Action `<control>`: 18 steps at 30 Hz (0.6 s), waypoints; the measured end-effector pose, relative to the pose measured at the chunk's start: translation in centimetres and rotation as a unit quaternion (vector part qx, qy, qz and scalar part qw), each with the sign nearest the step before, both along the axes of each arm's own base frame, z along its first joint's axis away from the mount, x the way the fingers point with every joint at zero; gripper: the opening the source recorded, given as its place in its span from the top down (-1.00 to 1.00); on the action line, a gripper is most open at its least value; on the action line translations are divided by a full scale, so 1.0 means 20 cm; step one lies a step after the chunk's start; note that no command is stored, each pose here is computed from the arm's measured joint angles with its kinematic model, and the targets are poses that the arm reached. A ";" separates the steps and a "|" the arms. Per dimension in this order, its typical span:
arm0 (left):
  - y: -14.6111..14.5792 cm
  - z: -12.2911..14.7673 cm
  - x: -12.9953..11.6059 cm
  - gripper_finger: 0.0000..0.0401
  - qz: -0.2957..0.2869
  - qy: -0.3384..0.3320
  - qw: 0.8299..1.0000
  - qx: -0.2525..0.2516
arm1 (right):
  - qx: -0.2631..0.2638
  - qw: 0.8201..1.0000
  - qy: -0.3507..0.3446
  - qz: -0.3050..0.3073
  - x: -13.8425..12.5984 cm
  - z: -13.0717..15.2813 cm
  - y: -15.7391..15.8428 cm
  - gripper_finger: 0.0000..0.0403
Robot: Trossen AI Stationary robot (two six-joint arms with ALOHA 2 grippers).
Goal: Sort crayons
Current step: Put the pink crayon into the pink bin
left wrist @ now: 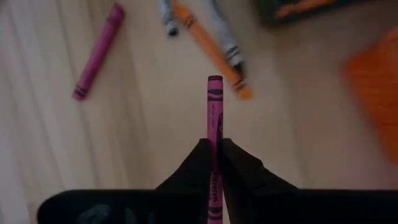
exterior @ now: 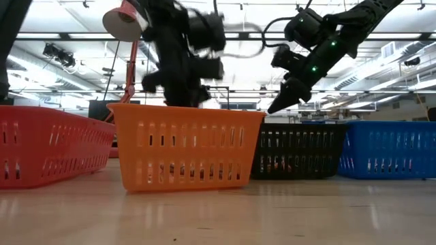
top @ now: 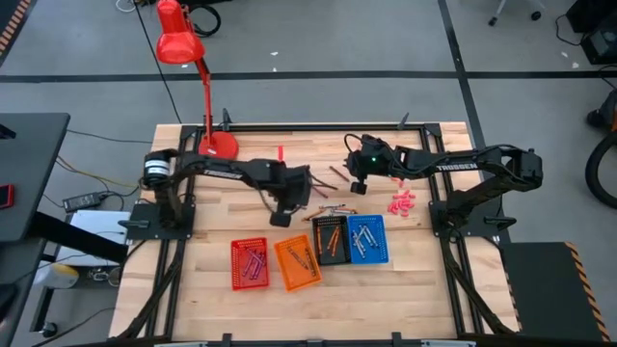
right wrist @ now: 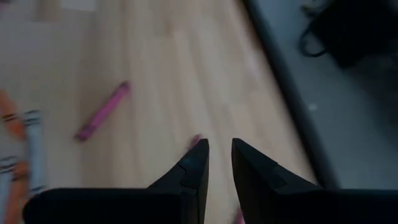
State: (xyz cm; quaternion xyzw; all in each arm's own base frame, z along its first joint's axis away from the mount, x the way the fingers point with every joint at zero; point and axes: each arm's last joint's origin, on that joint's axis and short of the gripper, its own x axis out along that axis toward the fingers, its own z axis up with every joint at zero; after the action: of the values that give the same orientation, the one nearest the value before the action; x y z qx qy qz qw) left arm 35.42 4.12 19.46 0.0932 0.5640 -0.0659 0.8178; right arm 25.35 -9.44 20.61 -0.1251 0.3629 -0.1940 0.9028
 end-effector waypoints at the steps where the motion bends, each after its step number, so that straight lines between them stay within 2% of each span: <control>1: -0.03 0.03 -0.01 0.86 -0.001 -0.004 1.000 -0.002 | -0.014 1.000 -0.003 -0.004 0.00 0.01 -0.01 0.63; 11: -0.40 0.23 -0.14 0.86 -0.053 -0.011 0.998 -0.019 | -0.109 0.989 -0.098 -0.029 0.05 0.12 -0.04 0.63; 15: -0.56 0.24 -0.19 0.86 -0.095 0.000 0.995 0.003 | -0.137 0.981 -0.132 -0.024 0.07 0.16 -0.04 0.63; 18: -0.67 0.22 -0.26 0.86 -0.123 0.040 0.991 0.030 | -0.159 0.976 -0.149 -0.019 0.07 0.19 -0.05 0.63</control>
State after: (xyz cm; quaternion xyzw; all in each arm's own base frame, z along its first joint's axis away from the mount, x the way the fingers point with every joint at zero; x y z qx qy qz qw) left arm 30.16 -9.20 23.94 0.1836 0.5826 -0.1528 0.7769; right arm 26.84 -10.37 24.37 -0.2299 0.1914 -0.2823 0.9115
